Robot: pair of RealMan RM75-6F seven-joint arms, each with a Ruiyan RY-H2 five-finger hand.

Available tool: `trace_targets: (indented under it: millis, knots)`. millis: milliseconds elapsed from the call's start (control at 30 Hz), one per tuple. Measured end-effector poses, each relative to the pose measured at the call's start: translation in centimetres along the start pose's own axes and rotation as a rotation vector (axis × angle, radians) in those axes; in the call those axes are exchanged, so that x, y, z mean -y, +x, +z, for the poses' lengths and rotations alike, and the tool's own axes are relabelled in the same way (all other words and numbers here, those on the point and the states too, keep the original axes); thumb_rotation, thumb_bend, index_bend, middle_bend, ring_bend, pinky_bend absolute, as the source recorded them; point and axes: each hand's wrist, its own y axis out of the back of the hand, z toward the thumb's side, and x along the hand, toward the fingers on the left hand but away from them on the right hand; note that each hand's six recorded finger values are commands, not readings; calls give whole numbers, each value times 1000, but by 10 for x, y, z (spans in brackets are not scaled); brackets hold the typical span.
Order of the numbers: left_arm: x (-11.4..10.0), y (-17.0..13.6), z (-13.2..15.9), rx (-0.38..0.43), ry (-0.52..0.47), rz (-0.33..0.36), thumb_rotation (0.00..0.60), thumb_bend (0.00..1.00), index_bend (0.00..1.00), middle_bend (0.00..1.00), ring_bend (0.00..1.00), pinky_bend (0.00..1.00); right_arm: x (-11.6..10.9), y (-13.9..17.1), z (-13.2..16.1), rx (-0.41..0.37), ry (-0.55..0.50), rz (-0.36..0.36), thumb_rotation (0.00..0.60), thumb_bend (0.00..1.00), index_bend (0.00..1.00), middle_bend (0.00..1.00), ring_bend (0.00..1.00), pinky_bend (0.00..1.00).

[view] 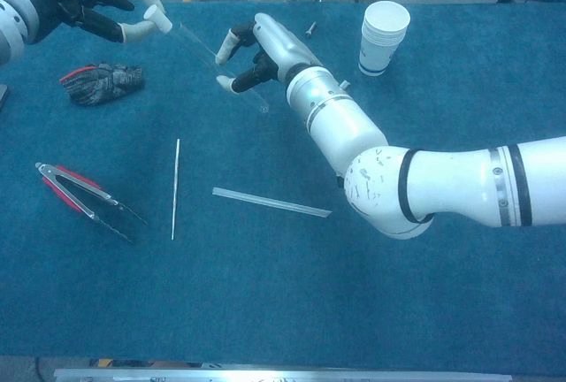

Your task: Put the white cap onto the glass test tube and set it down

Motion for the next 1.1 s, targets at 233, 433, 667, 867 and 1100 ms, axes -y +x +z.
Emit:
trace_targets:
  millis: [233,433,667,867,1100]
  knots:
    - [3,2,2,1,-1,-4,600,378,505,201,14,96,2,0,0,1,-5,4,600,338,668,388,190,260]
    - [5,4,3,0,-3,-8,600,378,505,201,14,96,2,0,1,1,-15,4,600,338,668,388,190,260]
    - [7,6,2,-5,-5,-12,600,378,506,201,14,96,2,-2,1,0,-21,1,600,338,668,388,190,260]
    - [10,8,1,-8,-10,-16,600,378,506,201,14,96,2,-3,2,-2,-32,-4,600,338,668,388,190,260]
    - [12,10,2,-6,-14,-17,600,378,505,201,14,96,2,-4,3,-3,-49,-10,600,339,668,388,190,260]
